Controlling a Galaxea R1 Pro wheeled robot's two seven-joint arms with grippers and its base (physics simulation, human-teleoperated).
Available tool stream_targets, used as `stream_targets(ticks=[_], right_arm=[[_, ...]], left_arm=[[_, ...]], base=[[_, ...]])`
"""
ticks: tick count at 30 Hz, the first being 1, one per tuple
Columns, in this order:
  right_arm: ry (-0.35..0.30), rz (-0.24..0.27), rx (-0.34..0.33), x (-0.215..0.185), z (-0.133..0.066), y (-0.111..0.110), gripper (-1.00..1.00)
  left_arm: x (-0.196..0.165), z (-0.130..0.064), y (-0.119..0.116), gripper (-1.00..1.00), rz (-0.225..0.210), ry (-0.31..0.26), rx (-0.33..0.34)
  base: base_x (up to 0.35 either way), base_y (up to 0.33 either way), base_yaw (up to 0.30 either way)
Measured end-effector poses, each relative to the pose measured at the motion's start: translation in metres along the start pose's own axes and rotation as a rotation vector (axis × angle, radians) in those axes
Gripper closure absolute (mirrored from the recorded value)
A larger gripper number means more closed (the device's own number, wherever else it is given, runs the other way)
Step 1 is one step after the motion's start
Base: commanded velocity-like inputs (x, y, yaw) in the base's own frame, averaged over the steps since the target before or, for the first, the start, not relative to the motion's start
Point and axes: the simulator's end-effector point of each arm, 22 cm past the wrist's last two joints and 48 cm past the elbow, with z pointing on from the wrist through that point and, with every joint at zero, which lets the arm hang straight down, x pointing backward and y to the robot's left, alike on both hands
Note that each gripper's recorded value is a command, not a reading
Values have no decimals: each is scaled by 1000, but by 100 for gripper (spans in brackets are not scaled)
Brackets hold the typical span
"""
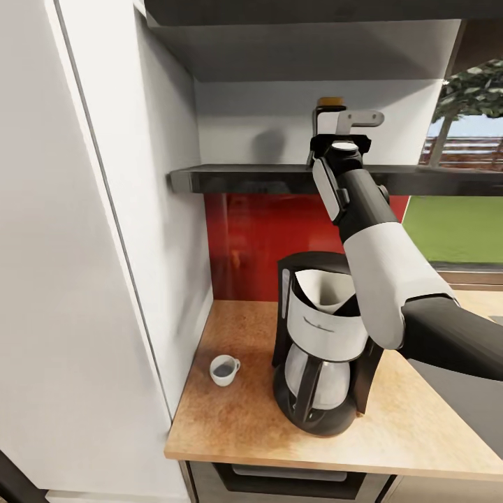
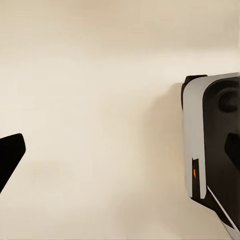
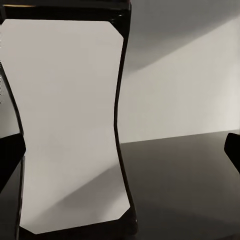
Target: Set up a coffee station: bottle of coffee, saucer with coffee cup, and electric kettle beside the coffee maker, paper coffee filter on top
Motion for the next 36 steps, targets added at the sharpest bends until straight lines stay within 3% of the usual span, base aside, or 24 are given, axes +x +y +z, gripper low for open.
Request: stream_targets(ticks=[36], right_arm=[[3,-1,0,1,0,0,-100]], left_arm=[[1,0,0,-100,0,4,0]], base=[[27,27,0]])
